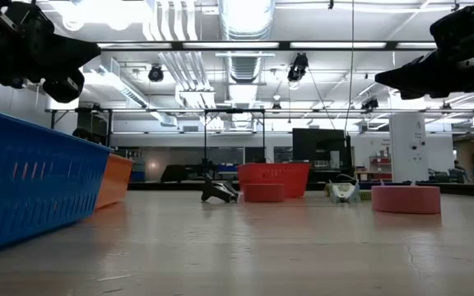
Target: Pick and place Stapler, Stapler remover, tape
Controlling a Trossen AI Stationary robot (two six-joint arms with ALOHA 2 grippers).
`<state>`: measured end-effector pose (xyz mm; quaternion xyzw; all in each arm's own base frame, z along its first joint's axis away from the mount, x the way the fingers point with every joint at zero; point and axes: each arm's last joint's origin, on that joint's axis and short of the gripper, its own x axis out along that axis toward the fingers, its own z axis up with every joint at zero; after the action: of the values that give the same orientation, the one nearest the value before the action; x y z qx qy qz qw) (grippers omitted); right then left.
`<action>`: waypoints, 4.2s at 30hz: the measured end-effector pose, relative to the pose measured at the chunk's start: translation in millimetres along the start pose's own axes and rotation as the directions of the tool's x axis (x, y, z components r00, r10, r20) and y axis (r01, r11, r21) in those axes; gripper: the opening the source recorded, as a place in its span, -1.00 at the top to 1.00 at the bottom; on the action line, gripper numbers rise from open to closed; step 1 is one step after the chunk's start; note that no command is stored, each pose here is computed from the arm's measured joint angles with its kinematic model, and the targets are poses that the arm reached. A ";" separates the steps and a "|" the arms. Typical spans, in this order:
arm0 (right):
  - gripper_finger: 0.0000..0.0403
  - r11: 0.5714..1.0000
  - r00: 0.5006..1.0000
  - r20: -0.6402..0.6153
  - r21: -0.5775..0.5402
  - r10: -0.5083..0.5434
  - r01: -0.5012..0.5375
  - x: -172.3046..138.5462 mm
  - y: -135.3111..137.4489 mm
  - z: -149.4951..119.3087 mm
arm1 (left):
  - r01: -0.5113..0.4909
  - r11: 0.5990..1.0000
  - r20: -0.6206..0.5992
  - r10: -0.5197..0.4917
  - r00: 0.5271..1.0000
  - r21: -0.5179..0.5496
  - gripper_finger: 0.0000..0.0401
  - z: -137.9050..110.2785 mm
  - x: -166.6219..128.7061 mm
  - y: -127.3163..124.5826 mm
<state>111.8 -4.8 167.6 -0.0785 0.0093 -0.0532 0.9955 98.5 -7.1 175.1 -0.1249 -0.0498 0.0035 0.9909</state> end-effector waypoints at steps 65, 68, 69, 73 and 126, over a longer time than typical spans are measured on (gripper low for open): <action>0.95 0.714 0.955 -0.202 0.634 -0.217 0.296 0.1 -4.2 -17.3 | 0.000 1.000 0.000 0.000 1.000 0.000 0.88 0.0 0.0 0.0; 0.89 0.681 0.946 -0.236 0.658 -0.221 0.323 2.2 -3.7 -20.6 | 0.000 1.000 0.000 0.000 1.000 0.000 0.88 0.0 0.0 0.0; 0.86 0.670 0.942 -0.247 0.663 -0.226 0.335 3.0 -3.6 -21.7 | 0.000 1.000 0.000 0.000 1.000 0.000 0.88 0.0 0.0 0.0; 0.69 0.624 0.912 -0.310 0.666 -0.268 0.409 5.4 -3.8 -28.1 | 0.000 1.000 0.000 0.000 1.000 0.000 0.87 0.0 0.0 0.0; 0.40 0.266 0.359 -0.810 0.259 -0.464 0.929 52.2 -25.6 -59.9 | 0.000 1.000 0.000 0.000 1.000 0.000 0.88 0.0 0.0 0.0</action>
<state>159.4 -44.8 112.0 0.3288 0.2568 -0.5393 0.7315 98.5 -7.1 175.1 -0.1249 -0.0498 0.0035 0.9909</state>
